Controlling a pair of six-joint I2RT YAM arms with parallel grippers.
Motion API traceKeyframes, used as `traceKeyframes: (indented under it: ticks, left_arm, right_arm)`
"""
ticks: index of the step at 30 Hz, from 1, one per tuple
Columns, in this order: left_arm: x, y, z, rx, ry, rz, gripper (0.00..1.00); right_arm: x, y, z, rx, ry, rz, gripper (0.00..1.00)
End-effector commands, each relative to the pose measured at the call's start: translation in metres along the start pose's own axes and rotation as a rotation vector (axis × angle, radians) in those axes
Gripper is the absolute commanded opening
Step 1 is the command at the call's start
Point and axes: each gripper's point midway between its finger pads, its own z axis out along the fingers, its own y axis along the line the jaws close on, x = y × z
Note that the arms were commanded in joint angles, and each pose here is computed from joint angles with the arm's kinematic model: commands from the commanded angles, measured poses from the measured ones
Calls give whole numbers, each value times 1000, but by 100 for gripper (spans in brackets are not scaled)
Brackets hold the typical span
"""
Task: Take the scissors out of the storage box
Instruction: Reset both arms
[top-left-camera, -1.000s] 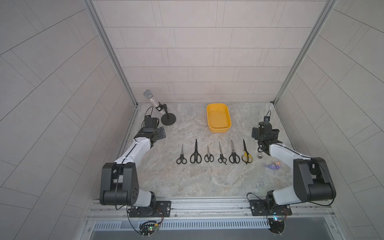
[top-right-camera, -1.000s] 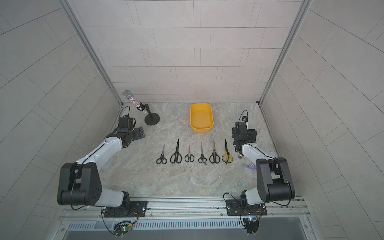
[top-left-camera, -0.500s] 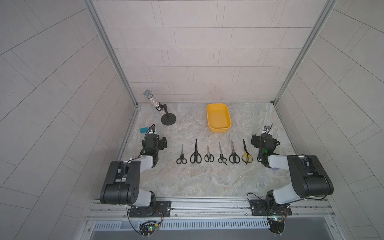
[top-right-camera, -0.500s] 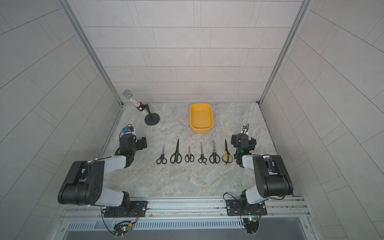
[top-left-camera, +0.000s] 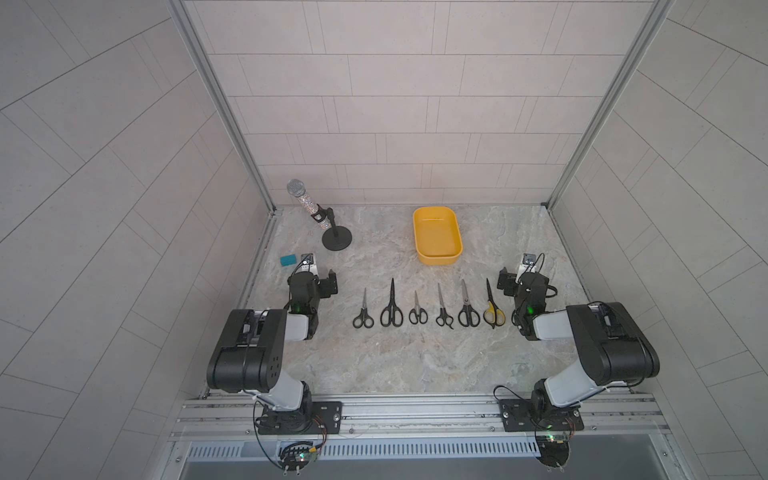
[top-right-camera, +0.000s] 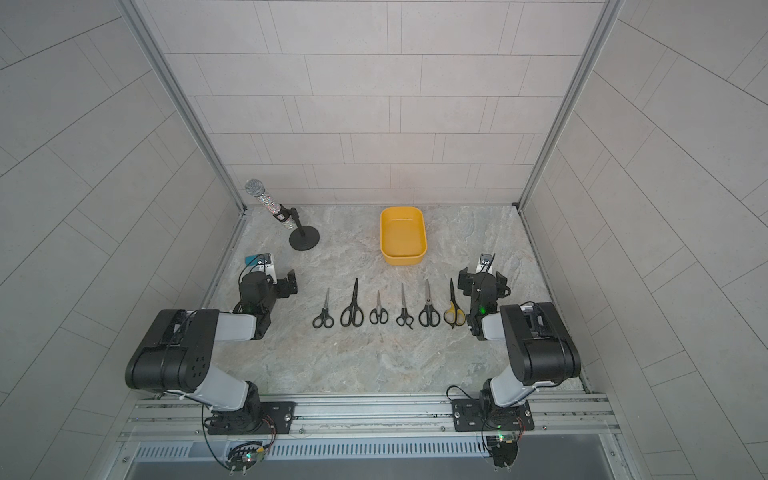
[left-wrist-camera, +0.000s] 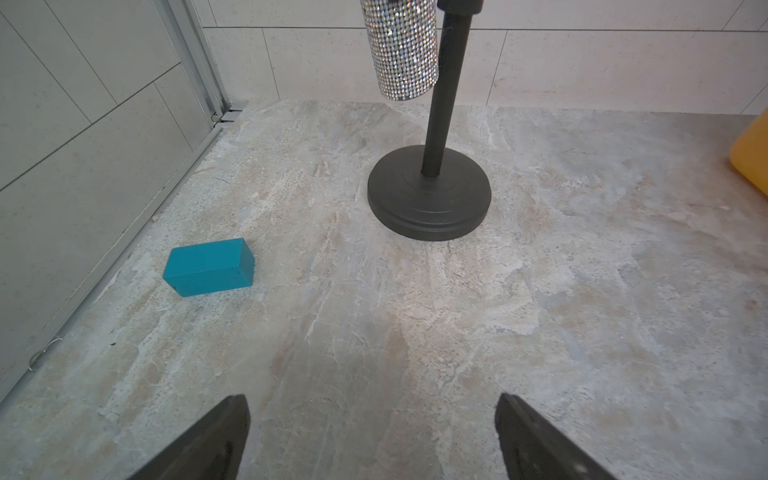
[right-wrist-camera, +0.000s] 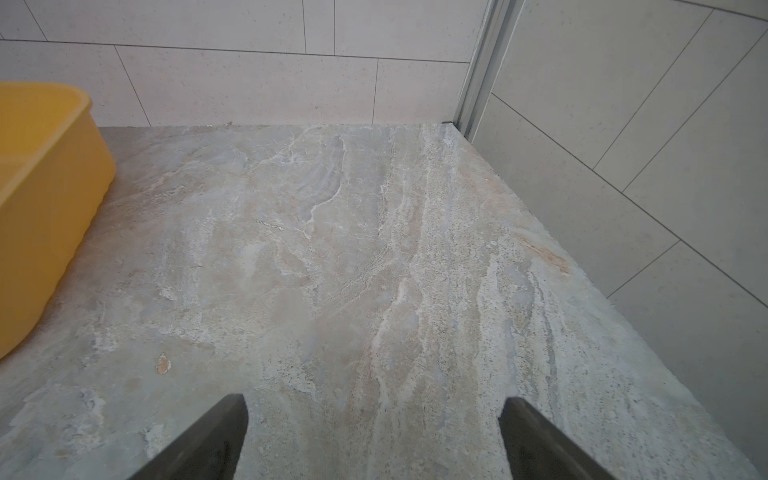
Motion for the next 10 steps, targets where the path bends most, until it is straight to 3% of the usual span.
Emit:
traceKeyframes:
  ticks: [1,10]
  left_arm:
    - [-11,-4,1,3,-42,29,100]
    - [-11,-6,0,4,-48,35,100]
  right_arm:
    - [-5,2,-1,-7,-25,-2,100]
    - [-4,2,-1,-8,-23,-3,100]
